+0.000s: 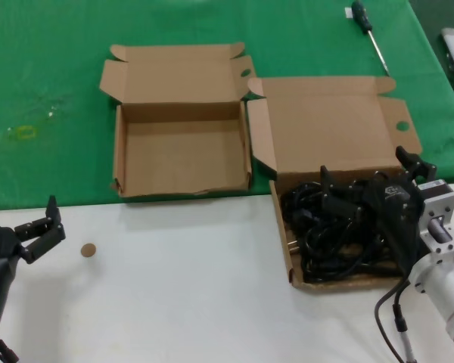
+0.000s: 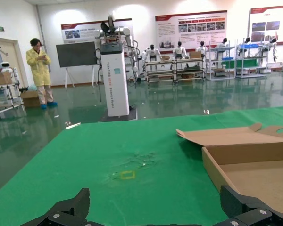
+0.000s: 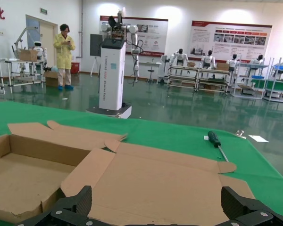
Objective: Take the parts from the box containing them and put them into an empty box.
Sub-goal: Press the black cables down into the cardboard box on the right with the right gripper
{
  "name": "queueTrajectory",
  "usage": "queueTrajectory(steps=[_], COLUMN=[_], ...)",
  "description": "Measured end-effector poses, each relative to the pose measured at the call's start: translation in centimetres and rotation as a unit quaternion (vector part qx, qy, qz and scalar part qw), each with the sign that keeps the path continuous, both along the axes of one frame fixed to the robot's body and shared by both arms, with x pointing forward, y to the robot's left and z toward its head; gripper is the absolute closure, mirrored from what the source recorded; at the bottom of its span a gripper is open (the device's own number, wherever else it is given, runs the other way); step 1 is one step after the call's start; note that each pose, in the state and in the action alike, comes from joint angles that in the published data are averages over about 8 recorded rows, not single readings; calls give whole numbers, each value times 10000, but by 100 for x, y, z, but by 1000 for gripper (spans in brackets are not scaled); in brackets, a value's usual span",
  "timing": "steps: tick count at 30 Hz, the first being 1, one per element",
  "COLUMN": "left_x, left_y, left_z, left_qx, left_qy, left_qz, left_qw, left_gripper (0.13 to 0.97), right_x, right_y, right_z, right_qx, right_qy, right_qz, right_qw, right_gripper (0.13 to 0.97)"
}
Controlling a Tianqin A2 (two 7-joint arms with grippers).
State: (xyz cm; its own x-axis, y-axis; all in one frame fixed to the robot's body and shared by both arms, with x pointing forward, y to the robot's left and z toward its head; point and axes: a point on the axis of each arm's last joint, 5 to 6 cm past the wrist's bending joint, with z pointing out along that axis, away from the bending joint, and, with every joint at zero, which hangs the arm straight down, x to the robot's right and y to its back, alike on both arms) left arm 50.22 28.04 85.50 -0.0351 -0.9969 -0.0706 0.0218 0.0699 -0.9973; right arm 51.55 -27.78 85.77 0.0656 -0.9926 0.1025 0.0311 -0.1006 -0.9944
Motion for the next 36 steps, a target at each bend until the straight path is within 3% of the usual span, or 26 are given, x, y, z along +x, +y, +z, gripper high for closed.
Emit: queueTrajectory(steps=[19, 28, 36], left_x=[0, 0, 0], left_y=[0, 0, 0], left_z=[0, 0, 0], left_qx=[0, 0, 1], left_qy=[0, 0, 0], left_qz=[0, 0, 0], left_qw=[10000, 10000, 10000], left_gripper=[132, 171, 282], right_x=[0, 5, 13], right_y=[0, -6, -45], right_z=[0, 2, 29], right_qx=[0, -9, -90], right_qy=[0, -4, -18], right_qz=[0, -4, 31], right_qw=[10000, 10000, 10000], right_gripper=[130, 130, 130])
